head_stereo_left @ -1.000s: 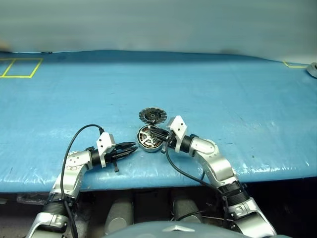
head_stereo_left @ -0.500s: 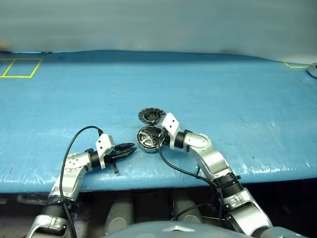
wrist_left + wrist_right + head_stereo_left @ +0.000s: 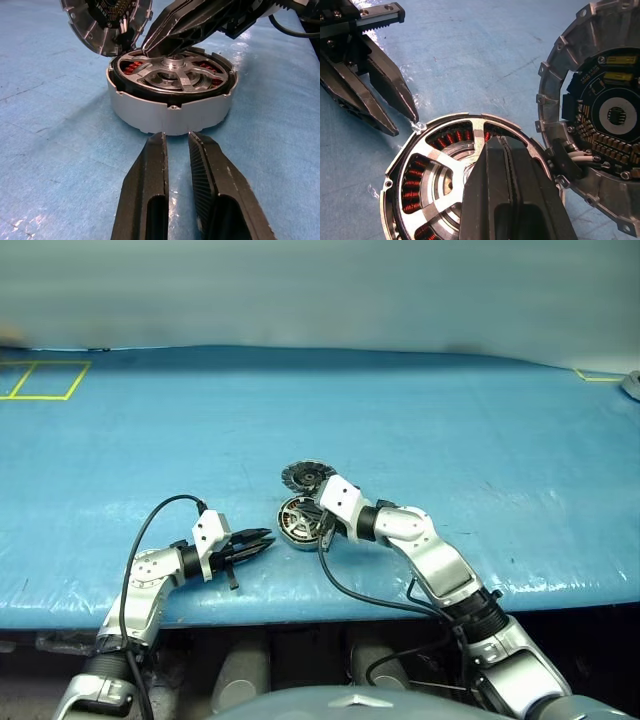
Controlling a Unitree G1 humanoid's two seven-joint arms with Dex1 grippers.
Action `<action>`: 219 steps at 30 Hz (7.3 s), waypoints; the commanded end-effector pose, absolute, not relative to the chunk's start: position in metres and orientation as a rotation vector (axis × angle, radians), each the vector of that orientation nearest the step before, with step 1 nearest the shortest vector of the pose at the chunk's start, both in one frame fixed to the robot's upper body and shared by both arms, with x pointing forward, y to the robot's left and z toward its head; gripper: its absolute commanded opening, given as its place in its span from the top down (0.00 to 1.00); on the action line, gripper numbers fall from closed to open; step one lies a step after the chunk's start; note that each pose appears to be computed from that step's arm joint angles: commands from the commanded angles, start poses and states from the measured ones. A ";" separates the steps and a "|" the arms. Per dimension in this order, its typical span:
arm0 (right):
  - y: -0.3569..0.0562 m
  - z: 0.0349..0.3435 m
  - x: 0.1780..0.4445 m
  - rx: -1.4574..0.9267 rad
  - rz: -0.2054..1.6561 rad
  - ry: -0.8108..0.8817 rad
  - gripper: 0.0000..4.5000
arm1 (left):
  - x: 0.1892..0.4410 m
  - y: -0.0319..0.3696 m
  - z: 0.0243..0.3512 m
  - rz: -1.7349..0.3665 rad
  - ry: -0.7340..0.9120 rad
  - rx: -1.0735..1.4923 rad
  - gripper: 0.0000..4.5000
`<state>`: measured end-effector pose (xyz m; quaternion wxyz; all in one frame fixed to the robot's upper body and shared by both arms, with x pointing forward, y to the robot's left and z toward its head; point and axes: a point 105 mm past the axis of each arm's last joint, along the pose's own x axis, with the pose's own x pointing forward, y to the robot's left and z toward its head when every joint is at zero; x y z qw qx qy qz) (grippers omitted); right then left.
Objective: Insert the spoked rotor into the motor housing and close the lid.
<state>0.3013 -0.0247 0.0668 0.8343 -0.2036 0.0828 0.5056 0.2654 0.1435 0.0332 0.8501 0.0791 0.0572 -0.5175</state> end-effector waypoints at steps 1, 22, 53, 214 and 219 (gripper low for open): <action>-0.031 0.023 0.291 -0.469 1.066 0.372 1.00 | 0.268 0.141 0.046 -1.097 0.062 0.187 0.83; -0.036 0.098 0.288 -0.144 1.093 0.046 1.00 | 0.269 0.143 0.046 -1.096 0.069 0.190 0.83; -0.058 0.131 0.361 0.115 1.012 0.011 1.00 | 0.262 0.152 0.042 -1.027 0.046 0.169 0.83; -0.048 0.027 0.296 -0.322 0.949 0.347 0.33 | 0.288 0.123 0.035 -1.077 0.158 0.040 0.99; -0.048 0.029 0.295 -0.317 0.946 0.338 0.33 | 0.287 0.121 0.027 -1.075 0.186 0.075 0.99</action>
